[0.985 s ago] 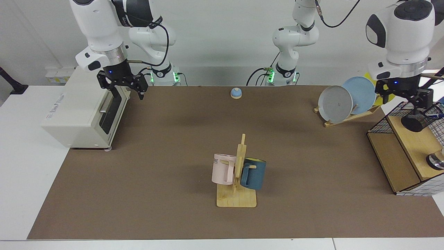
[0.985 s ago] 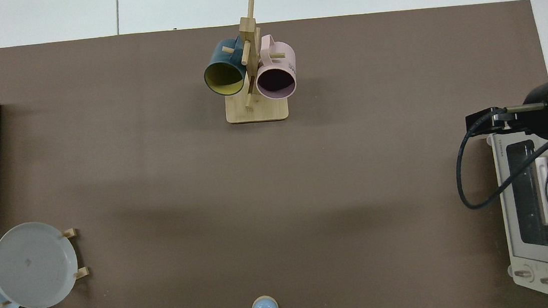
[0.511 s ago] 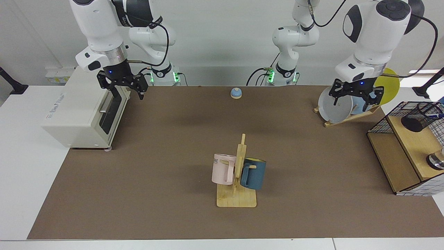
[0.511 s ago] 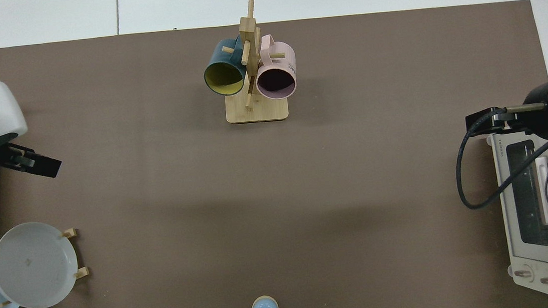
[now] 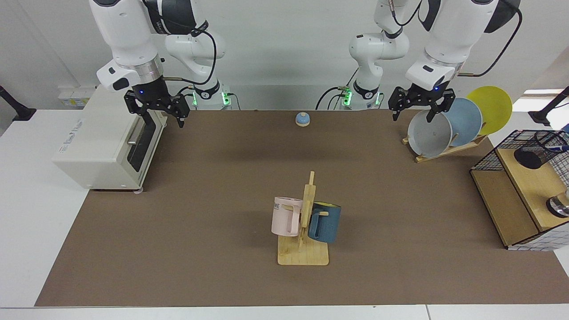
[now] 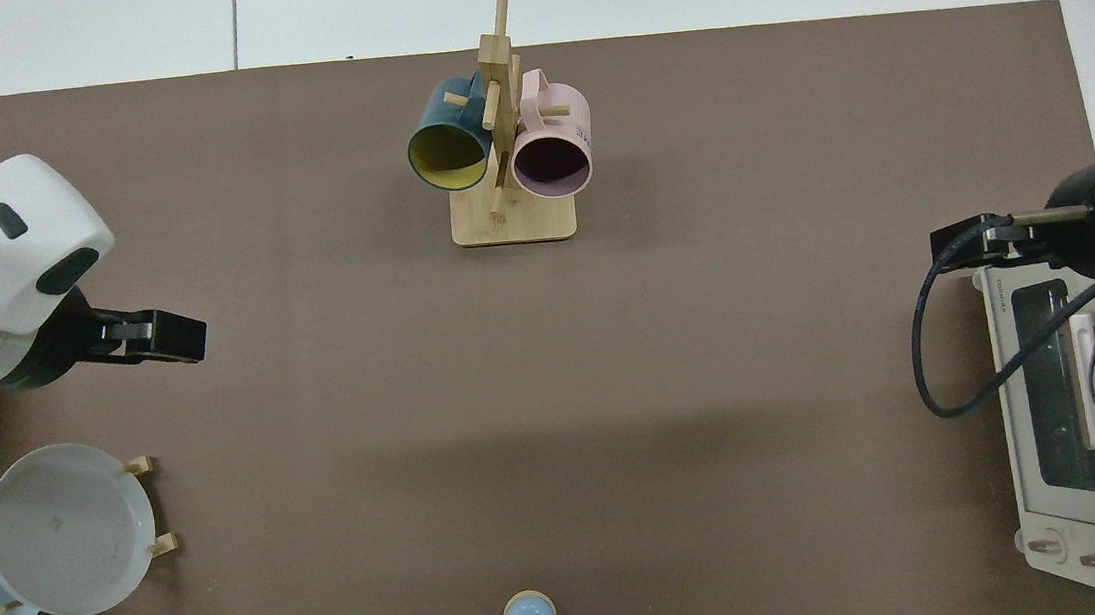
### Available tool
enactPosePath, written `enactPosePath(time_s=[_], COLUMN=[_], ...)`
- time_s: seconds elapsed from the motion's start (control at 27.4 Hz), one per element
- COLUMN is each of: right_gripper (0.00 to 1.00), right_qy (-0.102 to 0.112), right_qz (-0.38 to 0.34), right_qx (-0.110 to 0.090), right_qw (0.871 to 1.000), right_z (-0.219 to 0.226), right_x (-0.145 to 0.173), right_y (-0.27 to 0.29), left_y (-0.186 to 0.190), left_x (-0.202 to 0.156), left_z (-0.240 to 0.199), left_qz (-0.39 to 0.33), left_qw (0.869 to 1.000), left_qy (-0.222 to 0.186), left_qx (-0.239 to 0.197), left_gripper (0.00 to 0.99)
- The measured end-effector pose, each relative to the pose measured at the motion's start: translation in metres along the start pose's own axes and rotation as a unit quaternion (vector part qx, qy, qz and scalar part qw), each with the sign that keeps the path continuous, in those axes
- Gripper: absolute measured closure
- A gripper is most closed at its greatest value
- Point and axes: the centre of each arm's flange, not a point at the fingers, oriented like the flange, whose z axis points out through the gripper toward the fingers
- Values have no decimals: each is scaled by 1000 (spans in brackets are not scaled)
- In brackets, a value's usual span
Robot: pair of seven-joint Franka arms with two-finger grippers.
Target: Put markers into pen holder
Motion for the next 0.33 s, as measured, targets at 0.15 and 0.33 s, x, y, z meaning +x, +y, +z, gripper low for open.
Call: enactPosePath(time_s=[0.15, 0.33], right_gripper=[0, 0], right_qy=[0, 0], right_qz=[0, 0], right_qx=[0, 0], right_qw=[1000, 1000], right_z=[0, 0], right_x=[0, 0], right_y=[0, 0], left_y=[5, 3], left_x=[-7, -8], left_z=[-10, -12], left_qz=[4, 2], left_qw=[1000, 1000], left_qy=[5, 6], left_qx=[0, -1], left_gripper=[0, 0])
